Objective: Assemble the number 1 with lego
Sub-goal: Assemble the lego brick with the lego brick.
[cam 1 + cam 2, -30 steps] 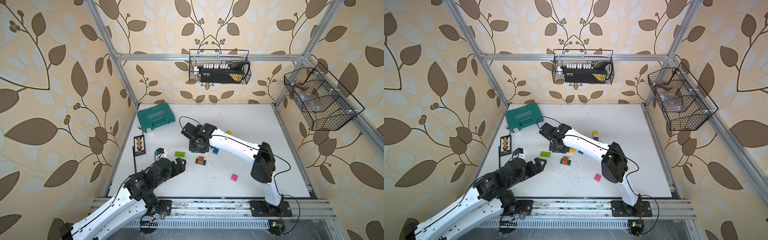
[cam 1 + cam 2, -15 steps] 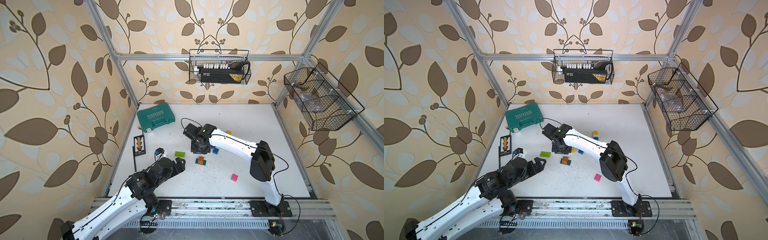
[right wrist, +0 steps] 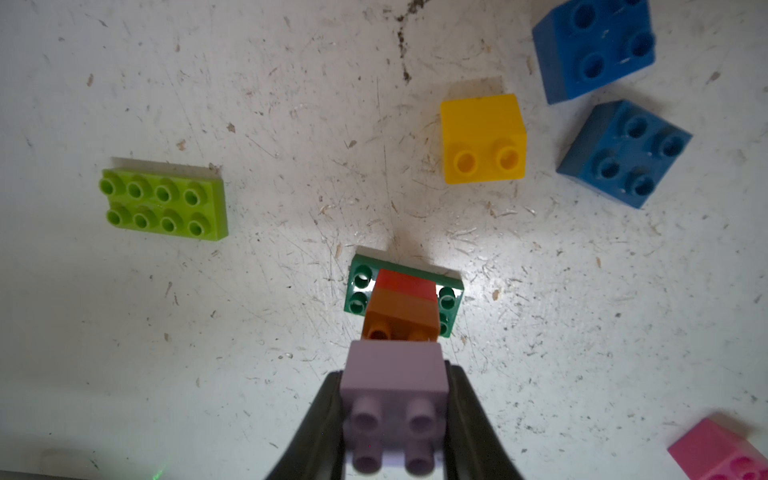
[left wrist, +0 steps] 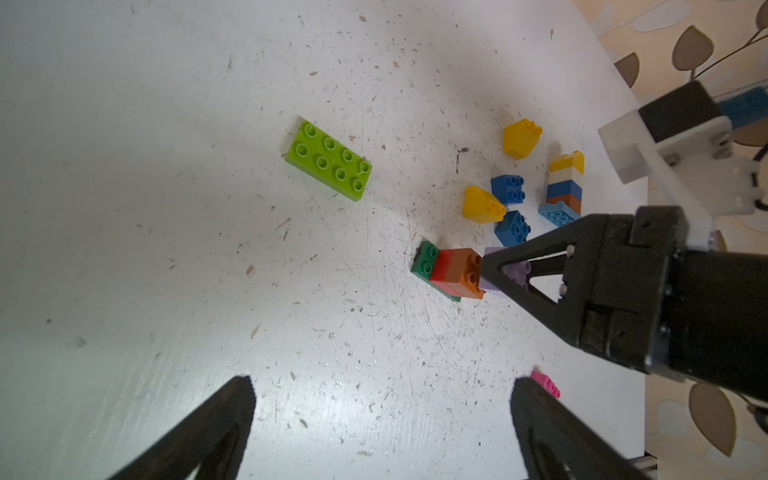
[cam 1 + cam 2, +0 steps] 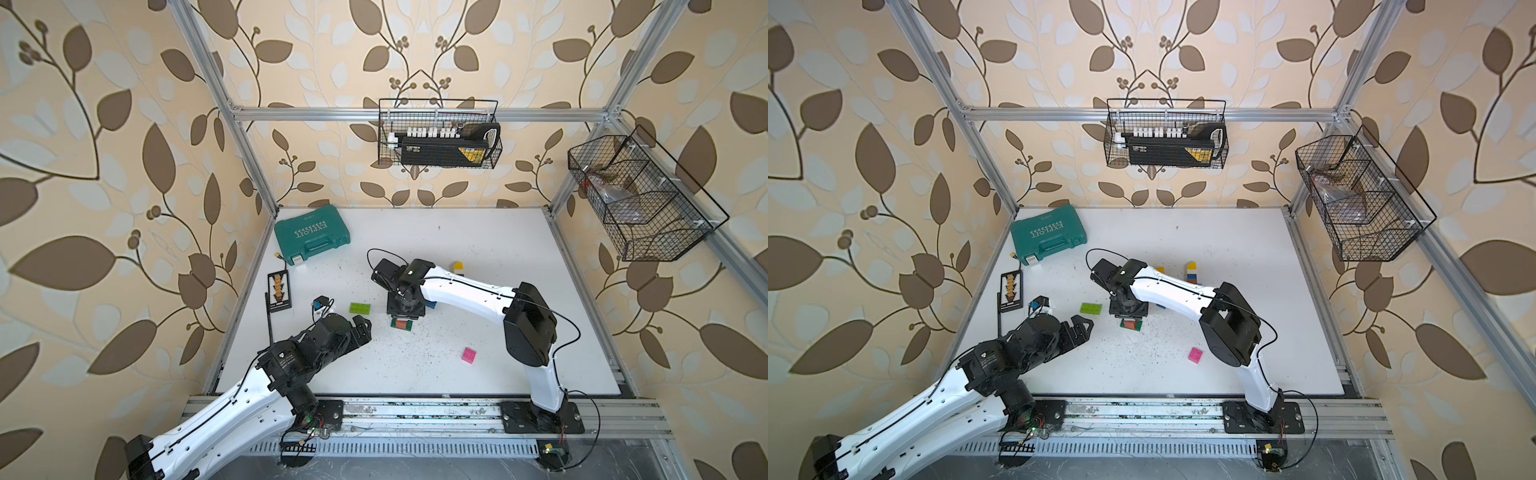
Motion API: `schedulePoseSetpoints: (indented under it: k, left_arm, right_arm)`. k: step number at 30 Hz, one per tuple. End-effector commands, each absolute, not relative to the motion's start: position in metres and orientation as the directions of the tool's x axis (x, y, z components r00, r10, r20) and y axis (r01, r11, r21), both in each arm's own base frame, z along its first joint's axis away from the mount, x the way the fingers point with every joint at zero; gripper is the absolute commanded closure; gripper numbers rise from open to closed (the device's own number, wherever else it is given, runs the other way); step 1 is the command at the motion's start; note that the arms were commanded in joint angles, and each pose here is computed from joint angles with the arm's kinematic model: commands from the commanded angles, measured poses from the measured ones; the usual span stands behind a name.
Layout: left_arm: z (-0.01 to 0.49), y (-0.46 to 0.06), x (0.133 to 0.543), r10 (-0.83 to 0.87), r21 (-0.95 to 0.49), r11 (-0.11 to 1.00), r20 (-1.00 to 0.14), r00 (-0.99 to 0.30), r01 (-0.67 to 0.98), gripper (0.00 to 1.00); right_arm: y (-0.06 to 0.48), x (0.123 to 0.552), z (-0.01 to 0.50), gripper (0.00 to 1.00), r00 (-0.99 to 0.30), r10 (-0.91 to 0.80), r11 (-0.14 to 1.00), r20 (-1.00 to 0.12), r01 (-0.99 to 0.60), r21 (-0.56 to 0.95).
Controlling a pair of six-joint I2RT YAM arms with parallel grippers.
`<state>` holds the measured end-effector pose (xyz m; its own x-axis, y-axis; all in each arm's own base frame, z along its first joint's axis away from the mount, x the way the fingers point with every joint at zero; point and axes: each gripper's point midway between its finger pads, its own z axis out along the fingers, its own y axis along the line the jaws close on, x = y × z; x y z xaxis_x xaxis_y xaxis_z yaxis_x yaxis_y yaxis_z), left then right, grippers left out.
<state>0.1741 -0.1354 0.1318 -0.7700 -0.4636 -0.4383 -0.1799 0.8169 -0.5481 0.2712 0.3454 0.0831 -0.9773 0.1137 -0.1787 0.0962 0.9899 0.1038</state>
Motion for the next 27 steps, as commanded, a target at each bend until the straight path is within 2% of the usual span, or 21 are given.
schedulePoseSetpoints:
  k: [1, 10, 27]
  left_arm:
    - [0.14, -0.133, 0.177, -0.488, -0.563, 0.804, -0.442, -0.753, -0.19, 0.01]
    - [0.142, -0.134, 0.177, -0.486, -0.566, 0.803, -0.442, -0.754, -0.185, 0.01]
    - [0.144, -0.127, 0.172, -0.513, -0.609, 0.775, -0.446, -0.733, -0.172, 0.01]
  right_arm:
    - [0.346, 0.266, 0.081, 0.88, -0.974, 0.138, 0.987, -0.178, 0.121, 0.101]
    - [0.335, 0.262, 0.066, 0.87, -0.964, 0.202, 0.979, -0.171, 0.195, 0.057]
    - [0.338, 0.265, 0.046, 0.87, -0.969, 0.202, 0.979, -0.146, 0.203, 0.005]
